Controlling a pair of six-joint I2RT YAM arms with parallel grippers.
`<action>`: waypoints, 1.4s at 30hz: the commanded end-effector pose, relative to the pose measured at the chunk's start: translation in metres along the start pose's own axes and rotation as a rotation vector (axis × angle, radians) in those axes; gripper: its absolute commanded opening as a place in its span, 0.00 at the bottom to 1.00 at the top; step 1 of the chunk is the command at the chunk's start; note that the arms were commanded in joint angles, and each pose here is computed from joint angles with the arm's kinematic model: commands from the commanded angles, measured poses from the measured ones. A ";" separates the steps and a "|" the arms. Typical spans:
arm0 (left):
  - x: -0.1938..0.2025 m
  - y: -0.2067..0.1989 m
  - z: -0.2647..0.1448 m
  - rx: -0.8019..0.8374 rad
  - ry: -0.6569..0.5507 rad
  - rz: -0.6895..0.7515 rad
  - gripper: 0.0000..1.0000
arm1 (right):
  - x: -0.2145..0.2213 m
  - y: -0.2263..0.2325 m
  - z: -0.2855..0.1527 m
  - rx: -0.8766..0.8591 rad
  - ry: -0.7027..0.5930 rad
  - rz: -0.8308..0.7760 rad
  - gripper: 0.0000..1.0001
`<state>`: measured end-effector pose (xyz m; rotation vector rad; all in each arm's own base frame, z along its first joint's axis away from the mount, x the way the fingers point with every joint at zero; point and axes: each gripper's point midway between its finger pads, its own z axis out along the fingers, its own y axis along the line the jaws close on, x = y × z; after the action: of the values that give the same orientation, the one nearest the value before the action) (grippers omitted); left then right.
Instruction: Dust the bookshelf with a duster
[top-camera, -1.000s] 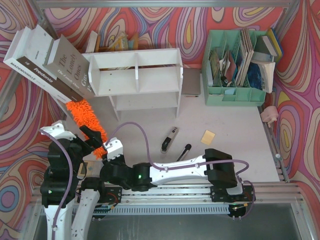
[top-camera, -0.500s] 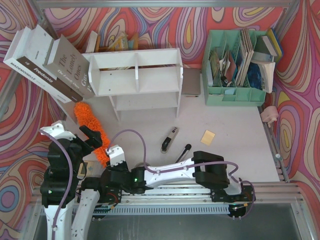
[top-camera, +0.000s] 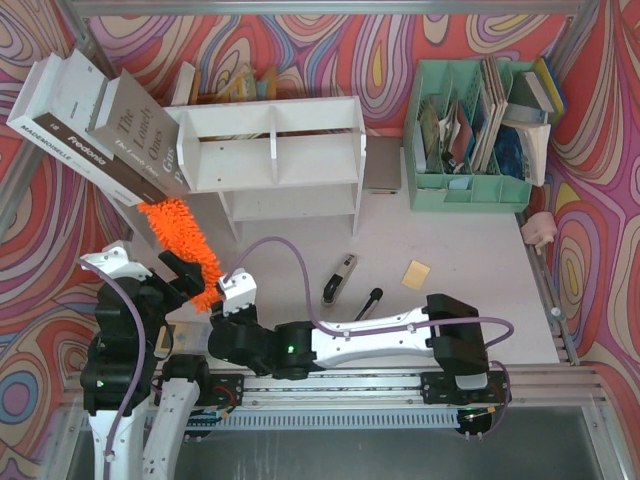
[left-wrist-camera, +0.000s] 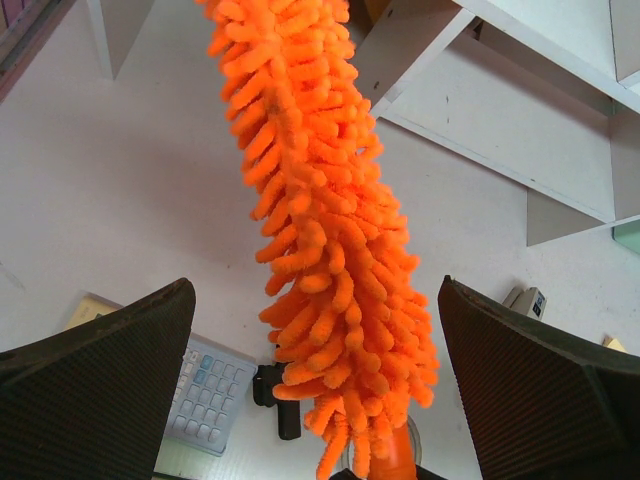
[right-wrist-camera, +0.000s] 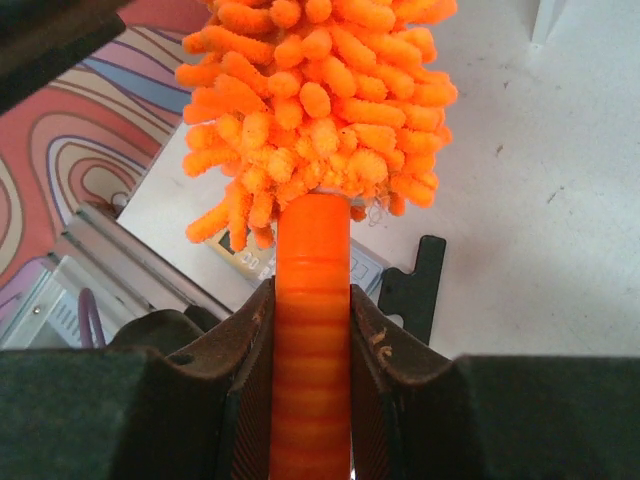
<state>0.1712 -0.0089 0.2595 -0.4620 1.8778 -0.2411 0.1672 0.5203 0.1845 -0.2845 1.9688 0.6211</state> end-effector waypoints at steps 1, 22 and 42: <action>0.001 0.003 0.001 -0.011 -0.007 -0.004 0.98 | -0.012 0.004 0.004 0.001 -0.050 0.044 0.00; 0.001 0.002 0.001 -0.008 -0.006 -0.006 0.98 | 0.031 -0.011 0.034 0.059 0.040 -0.029 0.00; 0.001 0.003 0.002 -0.012 -0.005 -0.005 0.98 | 0.070 -0.023 0.010 -0.009 0.065 -0.114 0.00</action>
<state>0.1712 -0.0089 0.2595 -0.4622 1.8777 -0.2407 0.1587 0.5154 0.1306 -0.4054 2.0028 0.5934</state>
